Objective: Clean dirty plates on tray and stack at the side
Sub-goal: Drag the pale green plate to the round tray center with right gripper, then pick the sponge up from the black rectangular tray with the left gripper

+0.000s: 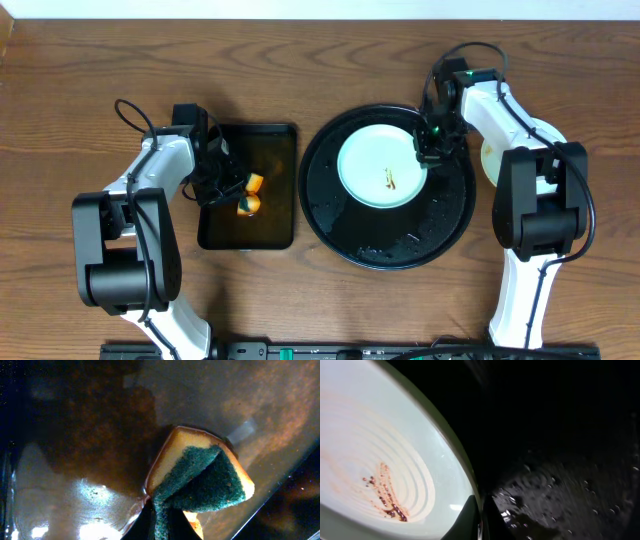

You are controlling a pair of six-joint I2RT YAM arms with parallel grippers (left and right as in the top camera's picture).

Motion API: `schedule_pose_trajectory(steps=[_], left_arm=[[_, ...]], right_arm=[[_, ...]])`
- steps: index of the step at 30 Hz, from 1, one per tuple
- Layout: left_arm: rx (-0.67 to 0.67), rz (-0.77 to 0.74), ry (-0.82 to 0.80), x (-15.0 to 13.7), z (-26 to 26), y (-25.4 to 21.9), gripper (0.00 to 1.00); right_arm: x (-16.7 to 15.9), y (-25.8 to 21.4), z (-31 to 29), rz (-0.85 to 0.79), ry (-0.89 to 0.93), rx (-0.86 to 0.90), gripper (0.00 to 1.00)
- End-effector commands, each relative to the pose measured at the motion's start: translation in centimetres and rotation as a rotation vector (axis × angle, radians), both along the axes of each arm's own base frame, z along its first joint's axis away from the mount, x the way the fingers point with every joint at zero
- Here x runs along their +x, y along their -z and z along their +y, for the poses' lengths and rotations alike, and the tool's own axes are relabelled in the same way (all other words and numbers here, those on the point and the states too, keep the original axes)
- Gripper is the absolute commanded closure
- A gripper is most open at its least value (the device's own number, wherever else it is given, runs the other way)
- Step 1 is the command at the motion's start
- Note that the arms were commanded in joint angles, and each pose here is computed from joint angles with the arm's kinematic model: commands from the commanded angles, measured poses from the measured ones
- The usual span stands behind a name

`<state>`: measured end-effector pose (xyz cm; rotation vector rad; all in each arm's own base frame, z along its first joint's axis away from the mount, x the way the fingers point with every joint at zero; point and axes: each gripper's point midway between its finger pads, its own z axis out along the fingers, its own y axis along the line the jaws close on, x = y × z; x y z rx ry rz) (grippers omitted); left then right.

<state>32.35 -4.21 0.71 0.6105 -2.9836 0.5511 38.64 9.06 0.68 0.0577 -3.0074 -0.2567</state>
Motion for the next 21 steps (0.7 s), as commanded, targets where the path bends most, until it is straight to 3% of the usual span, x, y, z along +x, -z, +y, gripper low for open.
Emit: schedule_pose_trajectory(steps=[1,5,9,12,17,19,21], left_arm=[[0.015,0.022,0.017,-0.5,0.2,0.9,0.93],[0.036,-0.019,0.083,0.1,-1.0,1.0,0.93],[0.168,-0.034,0.21,-0.2,-1.4,1.6,0.93],[0.35,-0.022,0.253,-0.5,-0.1,1.9,0.93],[0.664,0.009,0.076,-0.8,3.6,1.1,0.92],[0.663,0.02,0.022,-1.1,3.6,1.1,0.92],[0.549,0.021,0.043,-1.0,1.7,1.6,0.93]], right_arm=[[0.0,0.3,-1.7,0.0,0.019,-0.11,0.99],[0.0,0.3,-1.5,-0.001,0.015,-0.109,0.99],[0.0,0.3,-1.5,-0.001,0.015,-0.109,0.99],[0.0,0.3,-1.5,-0.001,0.015,-0.109,0.99],[0.0,0.3,-1.5,-0.001,0.015,-0.109,0.99],[0.0,0.3,-1.5,-0.001,0.015,-0.109,0.99],[0.0,0.3,-1.5,-0.001,0.015,-0.109,0.99]])
